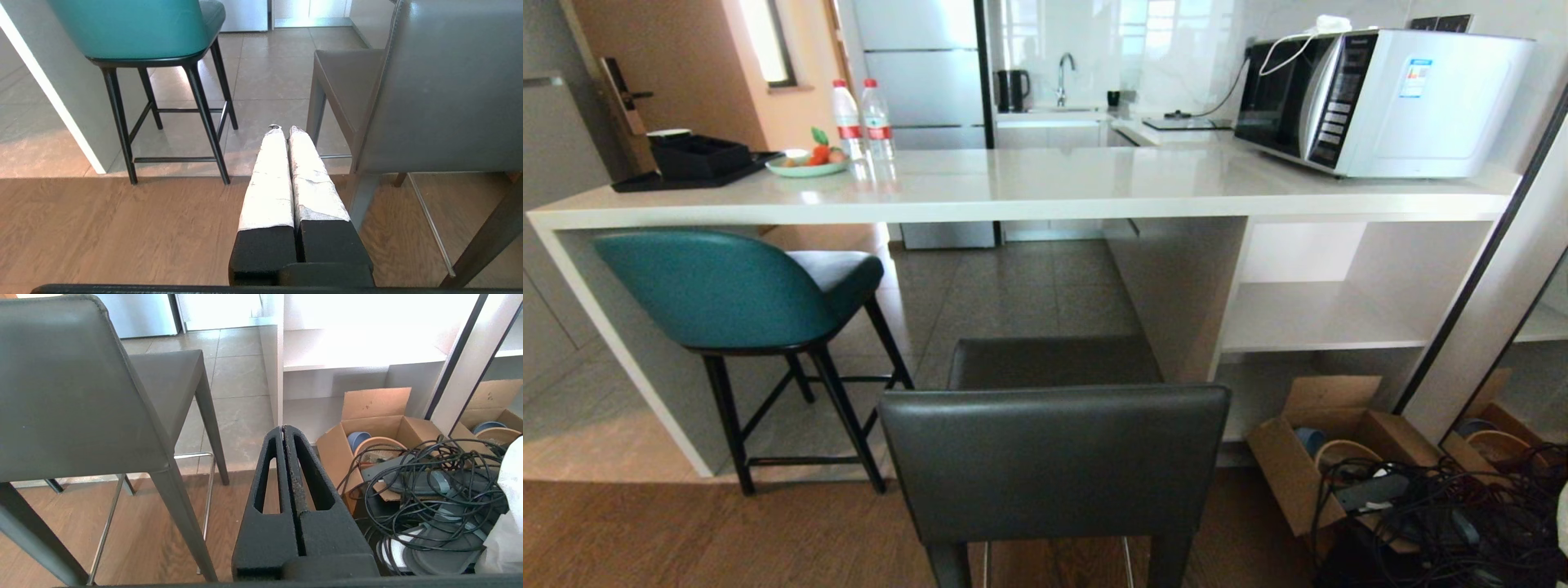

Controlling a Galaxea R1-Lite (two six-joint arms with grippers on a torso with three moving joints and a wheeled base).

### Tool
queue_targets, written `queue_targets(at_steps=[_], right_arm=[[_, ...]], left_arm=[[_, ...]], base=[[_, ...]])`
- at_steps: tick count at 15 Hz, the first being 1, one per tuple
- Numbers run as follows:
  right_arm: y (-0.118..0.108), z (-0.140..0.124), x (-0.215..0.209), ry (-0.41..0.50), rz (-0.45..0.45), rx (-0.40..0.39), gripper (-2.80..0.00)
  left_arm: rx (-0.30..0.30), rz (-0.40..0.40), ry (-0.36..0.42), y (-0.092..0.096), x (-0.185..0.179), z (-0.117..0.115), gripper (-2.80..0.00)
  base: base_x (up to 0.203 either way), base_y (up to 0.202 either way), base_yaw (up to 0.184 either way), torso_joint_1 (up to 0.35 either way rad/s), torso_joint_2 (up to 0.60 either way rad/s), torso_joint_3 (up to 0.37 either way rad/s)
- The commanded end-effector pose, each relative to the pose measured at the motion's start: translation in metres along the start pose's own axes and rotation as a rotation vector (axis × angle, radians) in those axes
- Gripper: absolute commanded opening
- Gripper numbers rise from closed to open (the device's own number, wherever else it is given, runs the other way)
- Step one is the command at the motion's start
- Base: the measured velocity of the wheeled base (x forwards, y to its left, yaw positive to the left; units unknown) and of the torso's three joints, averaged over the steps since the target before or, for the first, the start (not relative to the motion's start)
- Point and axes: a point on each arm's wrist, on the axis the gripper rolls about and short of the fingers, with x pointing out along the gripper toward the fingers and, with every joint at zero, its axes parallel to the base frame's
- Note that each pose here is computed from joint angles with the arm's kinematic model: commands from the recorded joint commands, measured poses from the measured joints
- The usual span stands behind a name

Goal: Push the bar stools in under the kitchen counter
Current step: Pull the blue chair out from under the dining table

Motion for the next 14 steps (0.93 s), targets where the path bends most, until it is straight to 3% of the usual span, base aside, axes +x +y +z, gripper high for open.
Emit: queue_targets(at_steps=[1, 6, 14], right_arm=[[0.0000, -0.0012, 0.0004, 0.005, 0.000, 0.000, -2.80], [0.0000, -0.0012, 0.0004, 0.005, 0.000, 0.000, -2.80], [0.0000, -0.0012, 0.0004, 0.005, 0.000, -0.001, -2.80]], left_arm=[[0.000, 0.000, 0.001, 0.0000, 0.0001, -0.0004, -2.80], [-0.009, 0.001, 0.001, 0.0000, 0.0001, -0.0004, -2.80], [-0.015, 0.003, 0.001, 0.0001, 0.0001, -0.0004, -2.80]], base=[[0.000, 0.000, 0.000, 0.000, 0.00, 0.000], [0.001, 0.029, 0.001, 0.002, 0.00, 0.000], [0.000, 0.191, -0.002, 0.003, 0.00, 0.001]])
